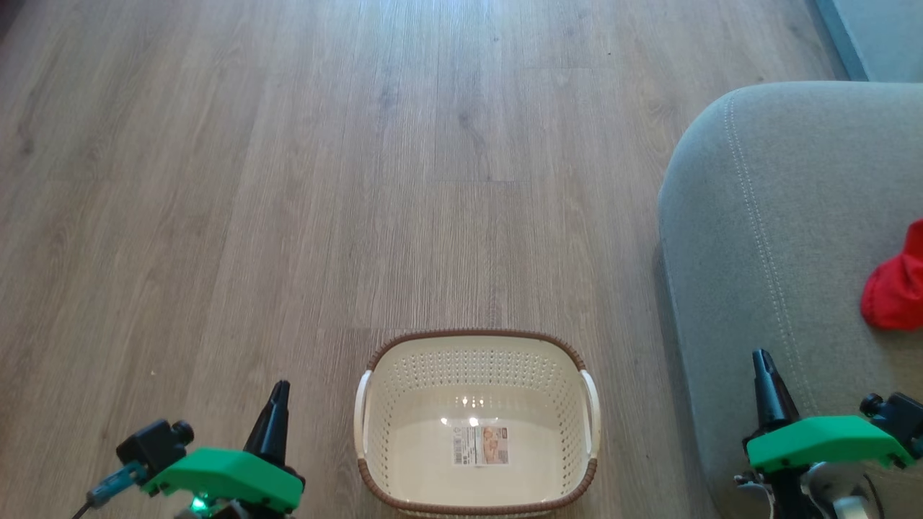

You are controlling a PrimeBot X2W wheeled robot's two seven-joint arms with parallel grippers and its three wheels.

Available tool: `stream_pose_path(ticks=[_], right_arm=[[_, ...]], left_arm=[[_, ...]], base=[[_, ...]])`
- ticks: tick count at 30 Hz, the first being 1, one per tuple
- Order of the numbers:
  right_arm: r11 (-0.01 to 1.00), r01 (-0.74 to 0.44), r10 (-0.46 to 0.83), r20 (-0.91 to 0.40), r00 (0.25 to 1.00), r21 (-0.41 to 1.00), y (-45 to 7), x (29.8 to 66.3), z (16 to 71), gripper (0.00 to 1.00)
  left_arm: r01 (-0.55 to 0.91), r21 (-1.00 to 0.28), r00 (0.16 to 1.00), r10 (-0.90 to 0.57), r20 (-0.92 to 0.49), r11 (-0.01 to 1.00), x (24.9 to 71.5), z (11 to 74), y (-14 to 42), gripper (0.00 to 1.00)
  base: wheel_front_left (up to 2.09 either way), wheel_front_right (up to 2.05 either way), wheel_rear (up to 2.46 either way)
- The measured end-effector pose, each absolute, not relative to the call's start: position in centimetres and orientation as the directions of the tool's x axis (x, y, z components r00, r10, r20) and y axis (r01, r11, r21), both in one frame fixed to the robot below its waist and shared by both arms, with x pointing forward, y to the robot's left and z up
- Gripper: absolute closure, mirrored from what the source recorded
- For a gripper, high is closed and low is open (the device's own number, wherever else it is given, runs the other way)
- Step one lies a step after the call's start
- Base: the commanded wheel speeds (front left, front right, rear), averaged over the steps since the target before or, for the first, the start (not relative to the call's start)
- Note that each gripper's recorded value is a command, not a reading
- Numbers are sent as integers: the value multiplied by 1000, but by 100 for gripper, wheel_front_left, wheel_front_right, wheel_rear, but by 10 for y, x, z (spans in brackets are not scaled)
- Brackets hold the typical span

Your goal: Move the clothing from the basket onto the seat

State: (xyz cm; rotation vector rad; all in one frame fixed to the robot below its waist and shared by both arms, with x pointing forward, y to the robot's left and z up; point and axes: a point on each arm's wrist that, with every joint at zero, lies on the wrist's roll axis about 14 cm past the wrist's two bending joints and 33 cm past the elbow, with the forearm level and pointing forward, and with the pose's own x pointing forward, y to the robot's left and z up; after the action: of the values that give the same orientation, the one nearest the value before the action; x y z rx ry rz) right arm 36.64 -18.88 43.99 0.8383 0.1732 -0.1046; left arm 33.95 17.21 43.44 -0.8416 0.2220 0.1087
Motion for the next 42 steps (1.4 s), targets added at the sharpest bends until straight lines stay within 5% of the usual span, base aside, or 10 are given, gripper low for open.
stream_pose_path(ticks=[42], right_arm=[[257, 162, -33, -159, 987, 953, -200, 368, 457, 100]], left_arm=[[-170, -950, 983, -22, -182, 263, 360, 455, 180, 100]], base=[[0, 0, 0]])
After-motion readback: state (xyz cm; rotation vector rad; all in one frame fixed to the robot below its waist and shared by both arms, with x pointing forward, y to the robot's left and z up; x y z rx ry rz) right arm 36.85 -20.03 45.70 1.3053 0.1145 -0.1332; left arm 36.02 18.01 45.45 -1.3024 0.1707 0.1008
